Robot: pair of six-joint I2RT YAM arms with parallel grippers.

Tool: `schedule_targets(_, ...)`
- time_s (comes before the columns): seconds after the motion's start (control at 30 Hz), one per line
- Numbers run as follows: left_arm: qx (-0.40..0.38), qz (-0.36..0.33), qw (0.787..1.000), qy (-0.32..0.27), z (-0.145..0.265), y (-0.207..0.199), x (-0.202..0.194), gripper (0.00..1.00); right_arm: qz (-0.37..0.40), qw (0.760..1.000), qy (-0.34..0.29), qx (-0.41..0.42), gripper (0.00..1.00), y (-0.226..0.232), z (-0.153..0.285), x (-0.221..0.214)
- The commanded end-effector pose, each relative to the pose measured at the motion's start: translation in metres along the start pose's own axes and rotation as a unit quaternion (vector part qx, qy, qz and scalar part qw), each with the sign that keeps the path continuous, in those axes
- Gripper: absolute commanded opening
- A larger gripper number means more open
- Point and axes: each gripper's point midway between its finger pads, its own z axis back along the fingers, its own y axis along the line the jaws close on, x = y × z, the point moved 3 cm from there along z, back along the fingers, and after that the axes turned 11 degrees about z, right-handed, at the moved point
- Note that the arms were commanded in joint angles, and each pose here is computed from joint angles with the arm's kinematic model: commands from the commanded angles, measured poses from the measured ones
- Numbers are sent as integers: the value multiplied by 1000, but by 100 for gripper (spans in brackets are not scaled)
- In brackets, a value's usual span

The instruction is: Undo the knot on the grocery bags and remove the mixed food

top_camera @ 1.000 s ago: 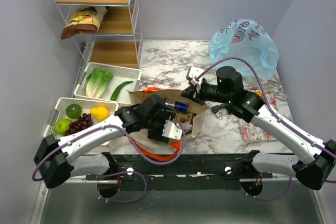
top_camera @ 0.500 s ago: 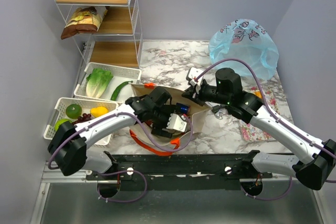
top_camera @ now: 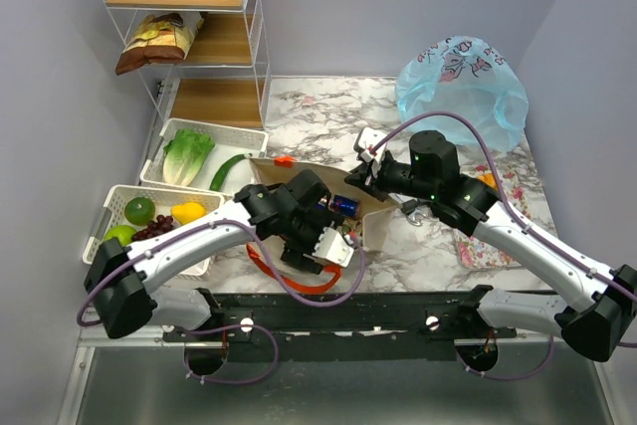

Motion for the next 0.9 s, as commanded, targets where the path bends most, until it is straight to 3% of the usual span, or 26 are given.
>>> schedule_targets(0.0, -50, 13, 993, 109, -28, -13, -50, 76, 12, 999, -44, -16, 1, -8, -2, 23)
schedule_targets(0.17, 36, 4, 992, 122, -52, 27, -58, 69, 16, 999, -49, -4, 1, -4, -1, 23)
schedule_targets(0.33, 98, 46, 990, 89, -49, 72, -46, 46, 20, 999, -44, -5, 1, -3, 0, 20)
schedule_targets(0.4, 106, 41, 990, 83, -44, 79, -46, 28, 21, 999, -43, -9, 1, -5, 0, 19)
schedule_targets(0.43, 93, 40, 992, 80, -40, 77, -44, 5, 21, 999, -42, -11, 1, -5, 0, 18)
schedule_targets(0.47, 89, 47, 993, 69, -32, 79, -38, 0, 21, 999, -40, -13, 1, -6, 0, 18)
schedule_targets(0.63, 47, 83, 995, -19, 19, 66, 0, 0, 12, 999, -34, -38, 1, -12, 0, 16)
schedule_targets(0.67, 43, 82, 995, -32, 28, 61, 6, 0, 6, 998, -35, -51, 4, -16, -1, 17)
schedule_targets(0.87, 84, 80, 986, -118, 87, 51, 45, 0, -34, 991, -41, -120, 67, -46, 2, 33)
